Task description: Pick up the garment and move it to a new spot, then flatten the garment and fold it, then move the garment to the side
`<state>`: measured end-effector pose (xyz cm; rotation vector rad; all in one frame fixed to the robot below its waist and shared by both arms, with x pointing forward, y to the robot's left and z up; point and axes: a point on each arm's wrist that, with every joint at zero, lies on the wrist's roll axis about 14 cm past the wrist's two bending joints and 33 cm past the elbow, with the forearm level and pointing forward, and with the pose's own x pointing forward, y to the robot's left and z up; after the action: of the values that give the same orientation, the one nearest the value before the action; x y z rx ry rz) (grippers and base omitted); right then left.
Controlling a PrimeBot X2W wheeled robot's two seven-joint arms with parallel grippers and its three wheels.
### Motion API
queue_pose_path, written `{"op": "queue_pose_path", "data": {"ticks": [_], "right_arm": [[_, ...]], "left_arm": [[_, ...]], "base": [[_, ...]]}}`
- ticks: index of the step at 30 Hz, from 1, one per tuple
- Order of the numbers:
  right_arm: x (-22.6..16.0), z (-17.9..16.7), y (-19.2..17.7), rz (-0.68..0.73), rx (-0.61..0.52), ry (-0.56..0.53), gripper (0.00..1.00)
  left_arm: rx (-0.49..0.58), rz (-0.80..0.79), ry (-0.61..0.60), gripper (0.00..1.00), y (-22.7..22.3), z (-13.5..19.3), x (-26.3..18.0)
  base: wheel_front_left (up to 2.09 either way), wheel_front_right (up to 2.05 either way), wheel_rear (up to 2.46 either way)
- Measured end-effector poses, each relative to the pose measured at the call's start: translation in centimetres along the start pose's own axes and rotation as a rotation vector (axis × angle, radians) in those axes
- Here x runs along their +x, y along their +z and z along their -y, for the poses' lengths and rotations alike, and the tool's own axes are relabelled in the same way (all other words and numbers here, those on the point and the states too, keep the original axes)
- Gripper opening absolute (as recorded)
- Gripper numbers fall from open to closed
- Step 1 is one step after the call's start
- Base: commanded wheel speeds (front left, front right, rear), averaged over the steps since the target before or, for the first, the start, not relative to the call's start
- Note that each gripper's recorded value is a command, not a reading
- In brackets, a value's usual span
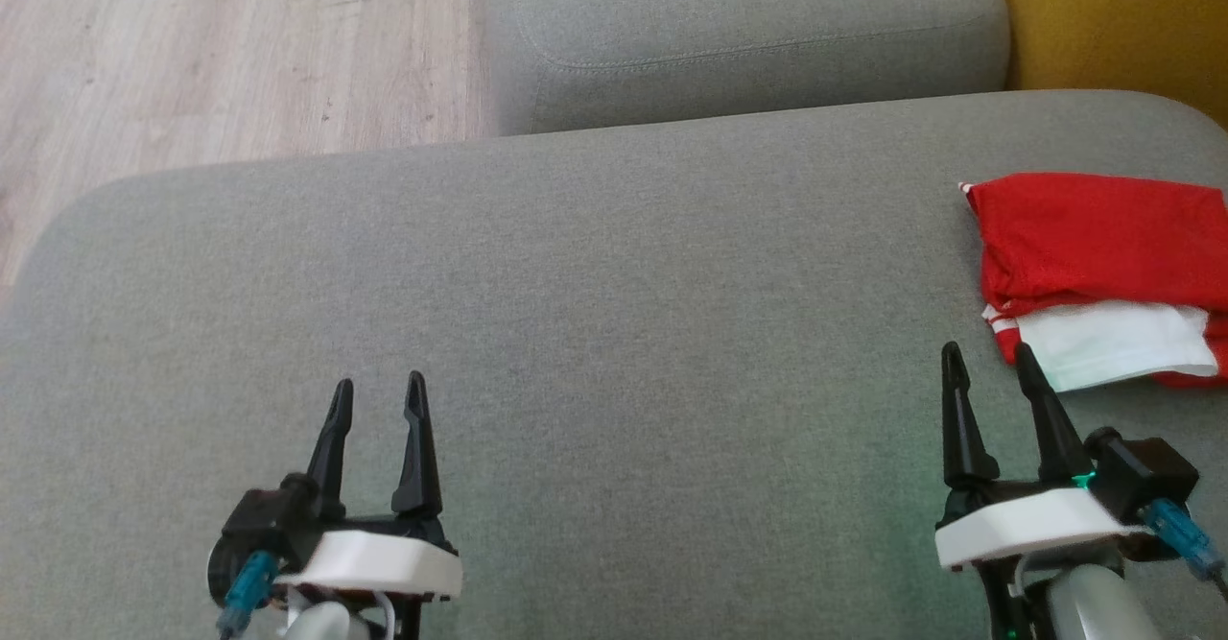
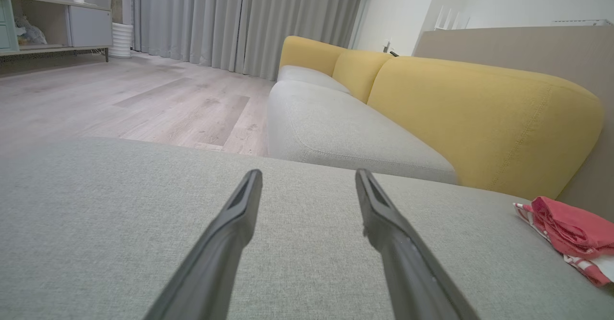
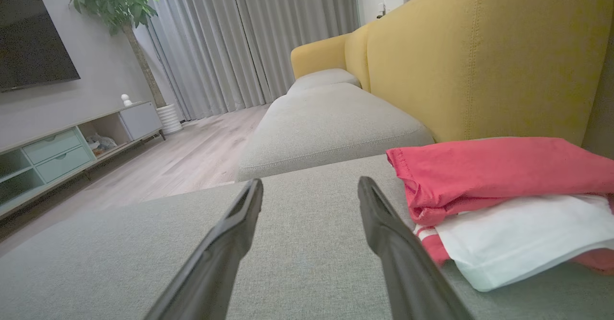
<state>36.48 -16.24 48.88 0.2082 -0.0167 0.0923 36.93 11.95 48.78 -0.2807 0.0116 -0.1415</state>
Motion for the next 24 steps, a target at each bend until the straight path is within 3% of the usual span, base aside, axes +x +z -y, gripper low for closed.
{"op": "queue_pose_path", "data": {"ticks": [24], "right_arm": [[-0.16,0.06,-0.25,-0.007,0.009,-0.004,1.00]], "left_arm": [[-0.084,0.016,0.004,1.00,0.44,-0.15,0.01]], "base": [[0.00,0.00,0.00]]}}
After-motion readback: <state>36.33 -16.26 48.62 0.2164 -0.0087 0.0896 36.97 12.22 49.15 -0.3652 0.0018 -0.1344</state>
